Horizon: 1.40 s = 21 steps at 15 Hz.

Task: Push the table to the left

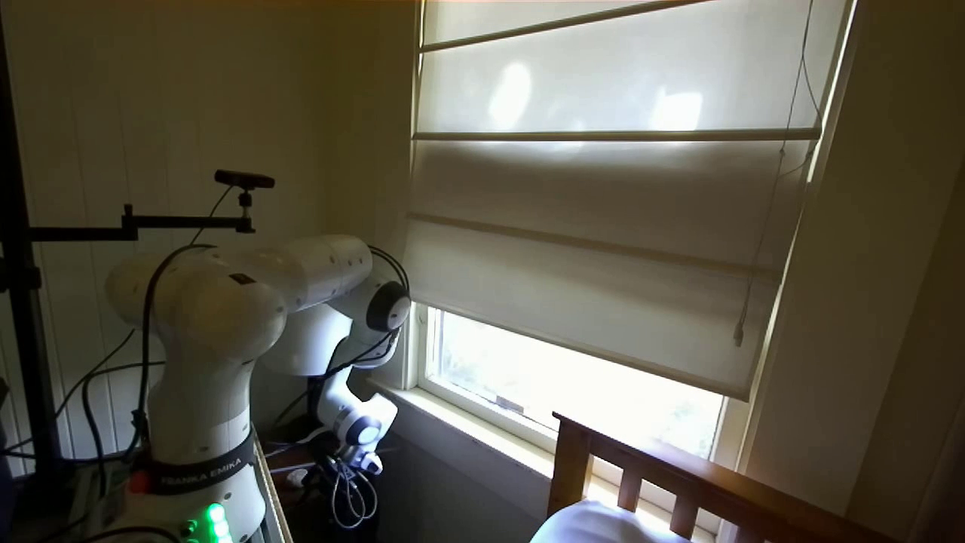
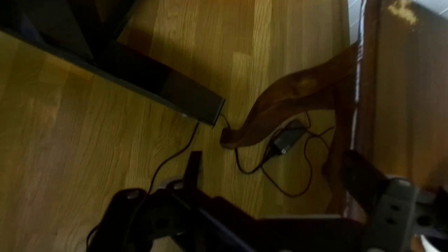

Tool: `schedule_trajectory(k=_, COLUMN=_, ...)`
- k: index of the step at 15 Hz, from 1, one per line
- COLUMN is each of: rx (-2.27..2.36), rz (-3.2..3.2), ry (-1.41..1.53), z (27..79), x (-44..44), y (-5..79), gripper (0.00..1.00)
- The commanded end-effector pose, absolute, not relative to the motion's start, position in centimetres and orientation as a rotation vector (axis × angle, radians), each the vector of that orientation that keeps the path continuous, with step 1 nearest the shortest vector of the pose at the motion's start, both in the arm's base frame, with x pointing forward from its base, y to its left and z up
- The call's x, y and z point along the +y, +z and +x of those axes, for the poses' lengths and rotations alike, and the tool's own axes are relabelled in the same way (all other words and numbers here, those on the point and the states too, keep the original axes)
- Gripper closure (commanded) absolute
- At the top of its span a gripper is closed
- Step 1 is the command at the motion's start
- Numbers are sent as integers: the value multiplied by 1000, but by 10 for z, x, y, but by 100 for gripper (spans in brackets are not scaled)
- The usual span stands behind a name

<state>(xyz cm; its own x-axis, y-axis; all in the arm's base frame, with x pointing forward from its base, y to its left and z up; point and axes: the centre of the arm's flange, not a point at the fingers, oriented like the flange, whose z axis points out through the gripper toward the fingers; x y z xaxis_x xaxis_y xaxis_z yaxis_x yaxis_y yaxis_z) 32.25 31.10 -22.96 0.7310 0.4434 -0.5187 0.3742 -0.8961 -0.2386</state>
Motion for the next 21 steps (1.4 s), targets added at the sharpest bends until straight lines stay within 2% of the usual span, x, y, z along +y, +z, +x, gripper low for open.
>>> schedule_trajectory(k=1, rx=-674, rz=-2915, ry=589, z=318, x=307, y=-221, gripper=0)
schedule_trajectory(k=9, rx=-672, rz=-3080, ry=-96, z=322, x=302, y=-203, gripper=0)
schedule_trajectory(k=12, rx=-654, rz=-3074, ry=-262, z=321, x=311, y=-196, gripper=0)
schedule_trajectory(k=16, rx=-595, rz=-3087, ry=-363, z=318, x=317, y=-186, gripper=0)
schedule_trajectory(k=21, rx=-536, rz=-3077, ry=-349, z=316, x=321, y=-188, gripper=0)
